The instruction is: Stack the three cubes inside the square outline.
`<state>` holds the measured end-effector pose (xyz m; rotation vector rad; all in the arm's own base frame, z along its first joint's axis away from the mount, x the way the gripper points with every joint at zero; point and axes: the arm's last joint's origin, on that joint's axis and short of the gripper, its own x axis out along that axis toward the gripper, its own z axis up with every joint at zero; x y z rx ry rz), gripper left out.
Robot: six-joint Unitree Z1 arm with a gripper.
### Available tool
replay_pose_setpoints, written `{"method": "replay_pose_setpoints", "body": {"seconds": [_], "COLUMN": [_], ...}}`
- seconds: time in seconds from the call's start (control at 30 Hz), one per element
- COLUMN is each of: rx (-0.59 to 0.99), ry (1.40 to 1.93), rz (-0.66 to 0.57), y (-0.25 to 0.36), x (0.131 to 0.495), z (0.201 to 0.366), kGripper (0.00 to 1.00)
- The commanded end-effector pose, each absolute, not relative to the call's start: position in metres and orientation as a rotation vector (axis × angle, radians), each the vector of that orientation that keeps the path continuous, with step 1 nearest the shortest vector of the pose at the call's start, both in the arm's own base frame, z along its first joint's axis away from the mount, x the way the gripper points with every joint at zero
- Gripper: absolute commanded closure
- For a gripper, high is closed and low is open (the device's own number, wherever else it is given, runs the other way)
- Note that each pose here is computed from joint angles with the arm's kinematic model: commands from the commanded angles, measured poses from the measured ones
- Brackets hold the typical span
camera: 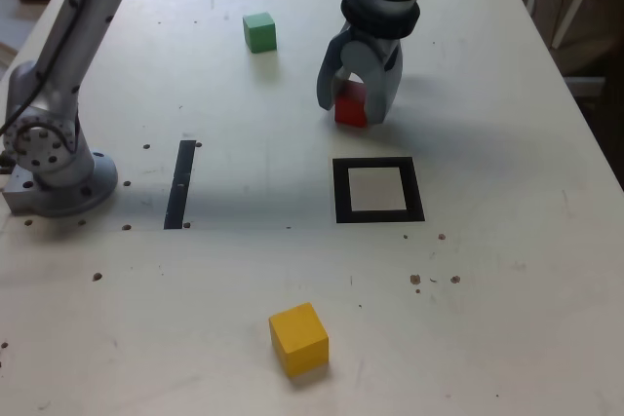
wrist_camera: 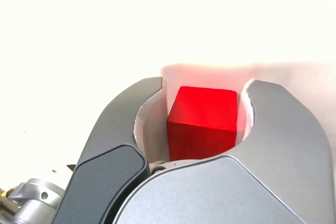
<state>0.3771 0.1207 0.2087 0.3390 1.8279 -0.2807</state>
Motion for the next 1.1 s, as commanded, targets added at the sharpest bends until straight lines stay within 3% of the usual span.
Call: {"method": "replay_pose_setpoints", "body": {"seconds": [0.0,0.23,0.5,0.83,1.07], "rx": [0.342,0.29,0.18,0.159,0.144], "ry": [1.809,1.774,1.786,1.76,1.761], "rz": [-0.275,-0.229,-0.148,-0.109,-0.128], "y": [0.115,0.089,0.048,-0.003,-0.023], "x": [0.374,0.362,0.347,0.353,0.368], "z": [0.216,0.236,0.251,0.26,0.252], "kGripper": [0.76,0.76,0.76,0.76,0.76]}}
